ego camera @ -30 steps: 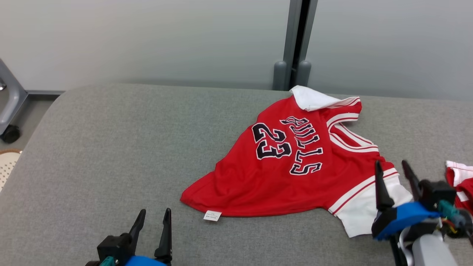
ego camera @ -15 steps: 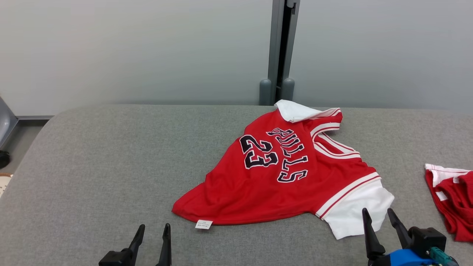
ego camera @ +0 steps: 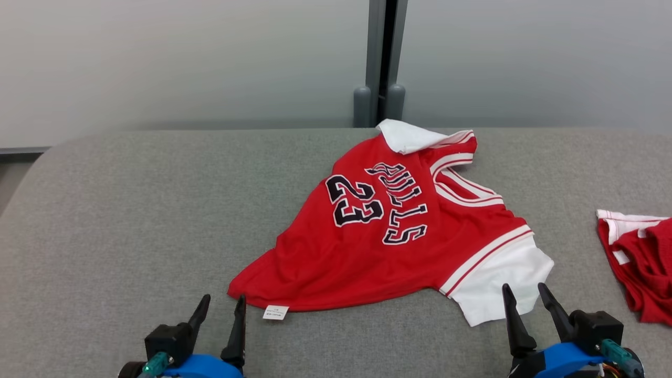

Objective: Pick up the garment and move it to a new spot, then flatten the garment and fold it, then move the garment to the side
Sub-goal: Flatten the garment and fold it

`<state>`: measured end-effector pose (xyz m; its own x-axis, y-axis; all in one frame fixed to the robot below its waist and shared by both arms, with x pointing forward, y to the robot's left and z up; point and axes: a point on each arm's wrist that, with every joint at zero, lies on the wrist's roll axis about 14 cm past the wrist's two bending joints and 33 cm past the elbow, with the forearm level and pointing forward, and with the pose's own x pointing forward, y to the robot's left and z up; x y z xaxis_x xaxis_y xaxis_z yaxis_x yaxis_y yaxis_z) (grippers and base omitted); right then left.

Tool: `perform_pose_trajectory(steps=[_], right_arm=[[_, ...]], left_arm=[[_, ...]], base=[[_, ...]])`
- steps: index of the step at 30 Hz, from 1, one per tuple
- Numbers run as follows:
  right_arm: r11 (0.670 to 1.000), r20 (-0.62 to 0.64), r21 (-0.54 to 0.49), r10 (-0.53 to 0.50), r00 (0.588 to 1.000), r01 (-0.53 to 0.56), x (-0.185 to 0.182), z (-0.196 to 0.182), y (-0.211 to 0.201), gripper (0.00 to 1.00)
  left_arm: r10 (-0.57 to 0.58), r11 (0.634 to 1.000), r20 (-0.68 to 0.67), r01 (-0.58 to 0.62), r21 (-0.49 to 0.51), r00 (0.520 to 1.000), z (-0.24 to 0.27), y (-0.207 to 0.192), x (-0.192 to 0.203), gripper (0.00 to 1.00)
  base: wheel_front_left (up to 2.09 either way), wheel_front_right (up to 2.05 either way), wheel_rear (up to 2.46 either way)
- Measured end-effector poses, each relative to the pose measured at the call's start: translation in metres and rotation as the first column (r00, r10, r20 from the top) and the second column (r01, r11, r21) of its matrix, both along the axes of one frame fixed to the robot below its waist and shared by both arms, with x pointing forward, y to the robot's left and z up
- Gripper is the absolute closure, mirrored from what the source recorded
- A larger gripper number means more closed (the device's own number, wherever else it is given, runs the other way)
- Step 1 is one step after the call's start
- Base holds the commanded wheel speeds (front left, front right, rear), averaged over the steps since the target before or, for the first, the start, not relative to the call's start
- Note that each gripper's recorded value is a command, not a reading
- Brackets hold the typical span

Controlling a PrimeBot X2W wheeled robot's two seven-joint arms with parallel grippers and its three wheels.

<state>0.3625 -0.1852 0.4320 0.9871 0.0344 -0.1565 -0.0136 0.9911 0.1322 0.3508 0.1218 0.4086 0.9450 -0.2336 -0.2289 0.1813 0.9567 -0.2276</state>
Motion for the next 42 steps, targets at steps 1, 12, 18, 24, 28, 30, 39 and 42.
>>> perform_pose_trajectory(steps=[1,12,18,24,28,30,39,42], right_arm=[[1.000,-0.007,0.000,-0.001,1.000,0.001,0.001,-0.002,0.000,0.00],[0.999,-0.035,-0.014,-0.041,0.999,0.041,0.016,-0.013,-0.015,0.00],[0.999,-0.037,-0.018,-0.046,0.998,0.045,0.020,-0.014,-0.017,0.00],[0.999,-0.025,-0.014,-0.033,0.999,0.032,0.024,-0.010,-0.013,0.00],[1.000,-0.014,-0.012,-0.019,1.000,0.019,0.026,-0.006,-0.008,0.00],[1.000,-0.010,-0.011,-0.013,1.000,0.013,0.025,-0.005,-0.006,0.00],[1.000,0.012,0.006,0.020,1.000,-0.020,0.019,0.004,0.007,0.00],[1.000,0.035,0.010,0.025,0.999,-0.025,0.016,0.011,0.009,0.00]], left_arm=[[-0.008,1.000,-0.018,0.008,0.011,1.000,-0.006,0.002,0.004,0.00],[-0.044,0.997,-0.152,0.054,0.058,0.987,-0.046,0.006,0.034,0.00],[-0.095,0.993,-0.191,0.107,0.058,0.977,-0.057,-0.007,0.034,0.68],[-0.060,0.998,-0.162,0.065,0.026,0.985,-0.044,0.001,0.045,1.00],[0.049,0.998,-0.079,-0.045,0.054,0.996,-0.019,0.039,0.061,1.00],[0.071,0.996,-0.077,-0.067,0.060,0.994,-0.019,0.045,0.055,1.00],[0.136,0.990,-0.055,-0.132,0.056,0.989,-0.015,0.057,0.027,0.00],[0.156,0.987,-0.024,-0.154,0.054,0.987,-0.007,0.059,0.018,0.00]], base=[[0.00,0.00,0.00],[0.00,0.00,0.00],[0.00,0.00,0.00],[0.00,0.00,0.00],[0.00,0.00,0.00],[0.00,0.00,0.00],[0.00,0.00,0.00],[0.00,0.00,0.00]])
